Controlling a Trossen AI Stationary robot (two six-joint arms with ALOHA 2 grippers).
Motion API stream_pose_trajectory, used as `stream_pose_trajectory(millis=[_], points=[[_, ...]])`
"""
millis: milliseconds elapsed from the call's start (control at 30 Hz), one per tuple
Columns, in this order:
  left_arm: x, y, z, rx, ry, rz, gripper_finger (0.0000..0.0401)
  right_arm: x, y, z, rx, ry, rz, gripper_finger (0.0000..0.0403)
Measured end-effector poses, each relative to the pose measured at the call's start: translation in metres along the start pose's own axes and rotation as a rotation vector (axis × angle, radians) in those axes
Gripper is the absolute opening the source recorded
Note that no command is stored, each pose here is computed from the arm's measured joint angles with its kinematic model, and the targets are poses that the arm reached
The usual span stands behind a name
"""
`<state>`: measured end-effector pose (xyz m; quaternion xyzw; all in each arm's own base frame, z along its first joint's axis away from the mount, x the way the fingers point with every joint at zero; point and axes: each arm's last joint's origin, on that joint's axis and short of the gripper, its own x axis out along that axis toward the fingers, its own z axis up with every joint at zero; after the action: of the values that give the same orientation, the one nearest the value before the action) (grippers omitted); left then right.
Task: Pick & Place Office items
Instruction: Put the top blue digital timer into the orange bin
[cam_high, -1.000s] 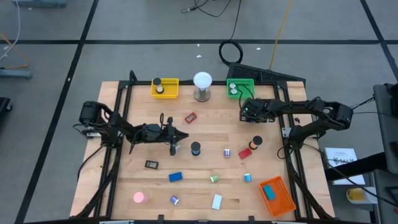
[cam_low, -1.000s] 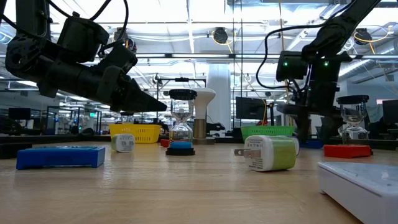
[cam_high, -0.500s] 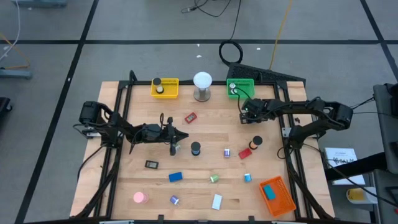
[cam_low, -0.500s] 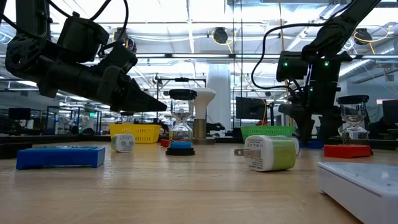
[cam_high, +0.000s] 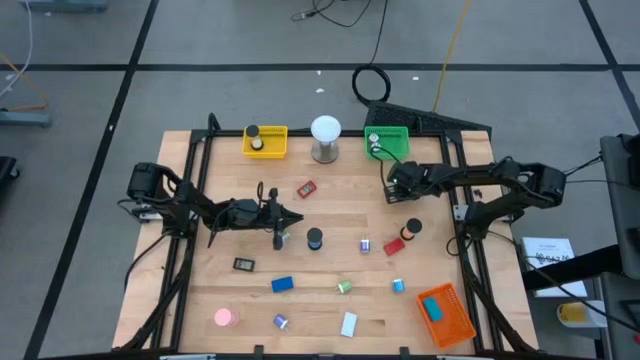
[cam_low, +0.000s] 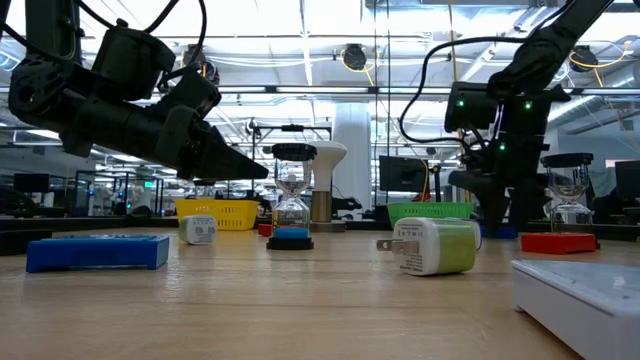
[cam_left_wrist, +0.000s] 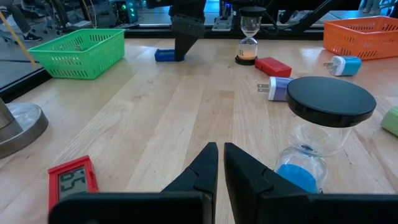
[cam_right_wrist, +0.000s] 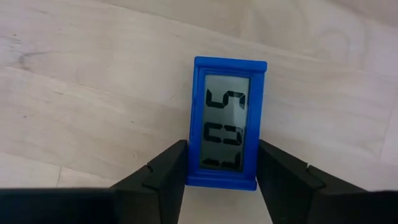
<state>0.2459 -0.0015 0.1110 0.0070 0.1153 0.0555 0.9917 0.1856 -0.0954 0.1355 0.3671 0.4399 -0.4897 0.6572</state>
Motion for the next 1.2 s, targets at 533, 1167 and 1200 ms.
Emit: stream_pose_trajectory(millis=[533, 1167, 1200], points=[[0.0, 0.0, 0.0, 0.0, -0.001, 0.0, 0.0031, -0.043, -0.009, 0.004, 0.025, -0.077, 0.17, 0.0168], [0.0, 0.0, 0.0, 0.0, 0.0, 0.0, 0.0031, -0.169, 0.009, -0.014, -0.089, -0.136, 0.345, 0.0168], [0.0, 0.0, 0.0, 0.0, 0.0, 0.0, 0.0031, -0.177, 0.013, -0.017, -0.106, -0.132, 0.354, 0.0168]])
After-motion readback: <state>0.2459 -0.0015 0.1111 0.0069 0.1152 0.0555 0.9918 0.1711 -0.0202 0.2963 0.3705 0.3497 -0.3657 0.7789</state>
